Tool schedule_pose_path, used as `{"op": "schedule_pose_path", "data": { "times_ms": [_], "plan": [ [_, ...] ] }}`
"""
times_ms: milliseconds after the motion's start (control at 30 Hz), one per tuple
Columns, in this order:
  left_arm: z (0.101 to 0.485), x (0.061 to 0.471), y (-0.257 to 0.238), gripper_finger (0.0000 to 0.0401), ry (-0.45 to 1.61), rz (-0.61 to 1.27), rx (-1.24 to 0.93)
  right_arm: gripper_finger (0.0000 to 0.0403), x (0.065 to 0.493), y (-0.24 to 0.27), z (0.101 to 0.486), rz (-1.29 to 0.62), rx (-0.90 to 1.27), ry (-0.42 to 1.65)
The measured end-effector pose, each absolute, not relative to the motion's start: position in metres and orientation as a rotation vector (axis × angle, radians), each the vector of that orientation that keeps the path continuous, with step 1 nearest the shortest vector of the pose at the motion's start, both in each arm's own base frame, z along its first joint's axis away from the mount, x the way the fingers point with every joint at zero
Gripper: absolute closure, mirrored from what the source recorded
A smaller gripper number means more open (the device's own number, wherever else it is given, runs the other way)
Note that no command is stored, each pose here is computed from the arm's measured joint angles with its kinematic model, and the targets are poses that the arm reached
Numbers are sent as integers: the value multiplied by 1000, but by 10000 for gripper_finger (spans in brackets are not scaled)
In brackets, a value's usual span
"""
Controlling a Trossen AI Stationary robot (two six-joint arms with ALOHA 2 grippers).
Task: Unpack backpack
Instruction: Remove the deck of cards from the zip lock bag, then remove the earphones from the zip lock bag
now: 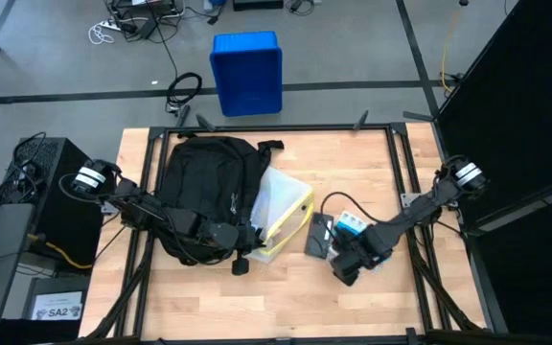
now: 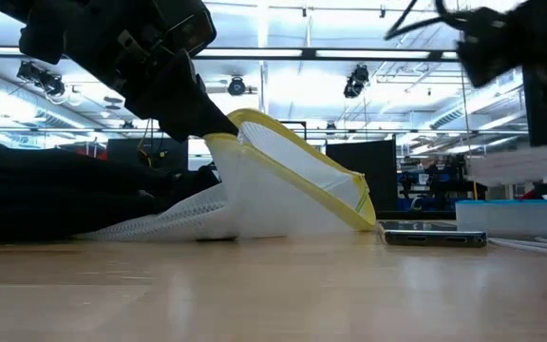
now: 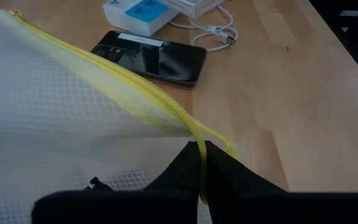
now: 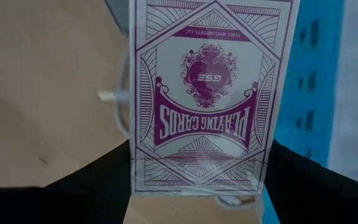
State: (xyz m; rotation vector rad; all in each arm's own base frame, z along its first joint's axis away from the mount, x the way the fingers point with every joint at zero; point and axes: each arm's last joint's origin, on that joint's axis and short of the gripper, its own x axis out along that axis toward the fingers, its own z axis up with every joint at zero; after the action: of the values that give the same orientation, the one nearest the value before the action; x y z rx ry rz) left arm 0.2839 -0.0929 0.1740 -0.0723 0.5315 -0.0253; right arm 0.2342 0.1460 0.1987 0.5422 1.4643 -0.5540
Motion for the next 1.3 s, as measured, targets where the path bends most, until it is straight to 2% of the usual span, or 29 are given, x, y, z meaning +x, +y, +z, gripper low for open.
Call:
{"op": "schedule_pose_path", "data": {
  "times_ms": [67, 167, 233, 533, 867, 1100, 1300],
  "plan": [
    [174, 284, -93, 401, 531, -25, -73, 112, 229, 149, 194, -569, 537, 1467],
    [174, 284, -93, 401, 530, -25, -74, 40, 226, 150, 192, -605, 534, 1448],
    [174, 284, -93, 401, 530, -25, -75, 19, 226, 150, 192, -606, 533, 1442],
    [174, 284, -93, 401, 531, -30, -54, 120, 247, 142, 200, -503, 517, 1358],
    [173, 281, -101, 401, 567, -241, -43, 192, 312, 118, 218, -322, 211, 842],
    [173, 279, -106, 401, 569, -272, -14, 210, 350, 105, 162, -200, 17, 929],
    [179, 283, -107, 401, 542, -253, -13, 191, 373, 106, 134, -190, -88, 991]
  ]
}}
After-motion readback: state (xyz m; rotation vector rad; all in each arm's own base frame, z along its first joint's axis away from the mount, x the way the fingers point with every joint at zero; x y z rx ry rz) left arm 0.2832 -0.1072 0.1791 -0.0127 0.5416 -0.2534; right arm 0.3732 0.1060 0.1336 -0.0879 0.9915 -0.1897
